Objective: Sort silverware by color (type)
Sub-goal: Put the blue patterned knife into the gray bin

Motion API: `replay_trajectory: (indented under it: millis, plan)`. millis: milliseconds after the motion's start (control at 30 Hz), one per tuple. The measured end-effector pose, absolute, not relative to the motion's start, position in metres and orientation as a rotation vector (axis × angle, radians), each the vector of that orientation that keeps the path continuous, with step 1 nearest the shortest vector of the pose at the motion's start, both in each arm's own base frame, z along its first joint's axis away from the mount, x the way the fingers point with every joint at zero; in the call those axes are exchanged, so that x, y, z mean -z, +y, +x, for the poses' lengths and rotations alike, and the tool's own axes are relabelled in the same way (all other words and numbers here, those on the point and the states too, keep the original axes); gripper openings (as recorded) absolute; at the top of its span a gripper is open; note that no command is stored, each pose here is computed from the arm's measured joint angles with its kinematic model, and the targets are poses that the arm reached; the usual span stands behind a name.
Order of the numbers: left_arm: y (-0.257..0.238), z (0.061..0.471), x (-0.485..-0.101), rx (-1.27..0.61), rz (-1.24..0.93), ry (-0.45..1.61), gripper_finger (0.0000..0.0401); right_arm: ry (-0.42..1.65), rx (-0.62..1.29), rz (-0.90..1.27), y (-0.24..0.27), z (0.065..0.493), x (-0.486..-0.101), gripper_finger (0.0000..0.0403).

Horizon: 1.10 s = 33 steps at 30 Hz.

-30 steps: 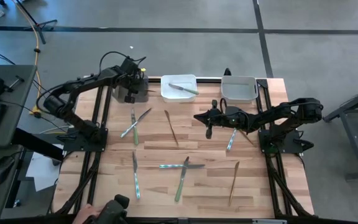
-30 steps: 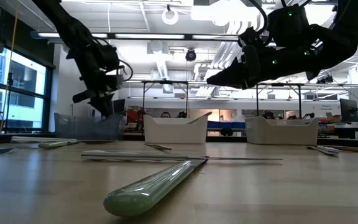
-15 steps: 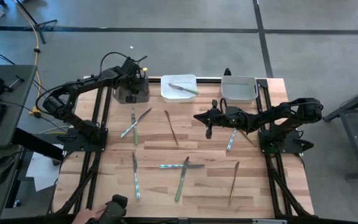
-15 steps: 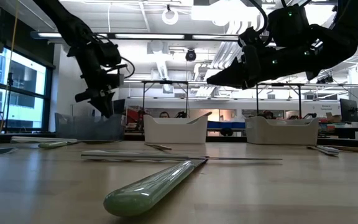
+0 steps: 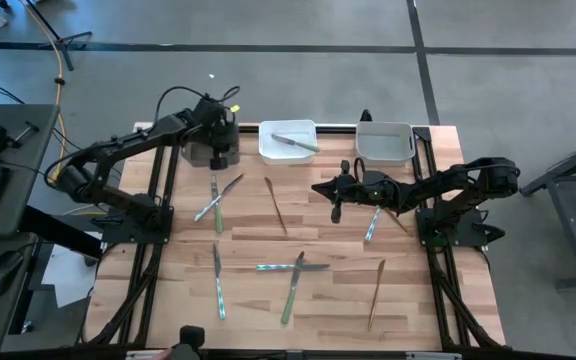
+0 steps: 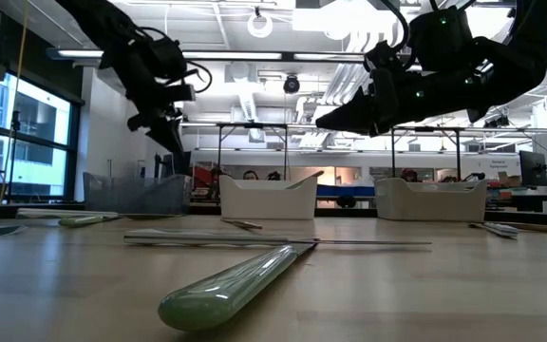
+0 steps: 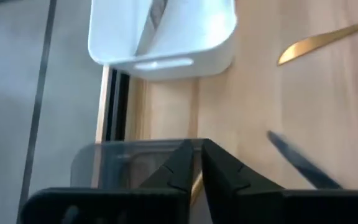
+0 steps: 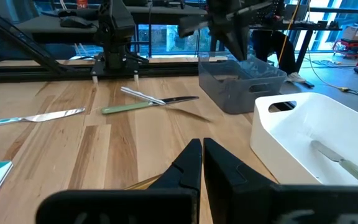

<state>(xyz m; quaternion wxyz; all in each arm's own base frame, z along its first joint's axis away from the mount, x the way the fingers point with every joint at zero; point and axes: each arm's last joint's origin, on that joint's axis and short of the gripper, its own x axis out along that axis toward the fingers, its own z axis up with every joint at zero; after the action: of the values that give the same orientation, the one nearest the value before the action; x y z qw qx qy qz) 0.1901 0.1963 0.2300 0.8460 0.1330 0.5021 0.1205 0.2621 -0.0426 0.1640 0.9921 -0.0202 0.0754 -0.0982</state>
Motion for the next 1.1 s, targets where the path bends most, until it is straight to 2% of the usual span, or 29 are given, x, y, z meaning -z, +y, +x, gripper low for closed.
replay_trajectory:
  millis: [200, 400, 600, 1100]
  plan:
    - [0.214, 0.194, -0.209, -0.41, 0.193, 1.141, 0.0002, 0.15, 0.198, -0.03, -0.043, 0.262, -0.164, 0.0]
    - [0.235, 0.201, -0.185, -0.533, 0.205, 1.187, 0.0001, 0.151, 0.198, -0.031, -0.043, 0.262, -0.164, 0.0]
    - [0.239, 0.205, -0.174, -0.505, 0.206, 1.202, 0.0, 0.151, 0.198, -0.034, -0.043, 0.262, -0.164, 0.0]
    - [0.232, 0.216, -0.174, -0.459, 0.234, 1.156, 0.0, 0.151, 0.198, -0.034, -0.043, 0.262, -0.164, 0.0]
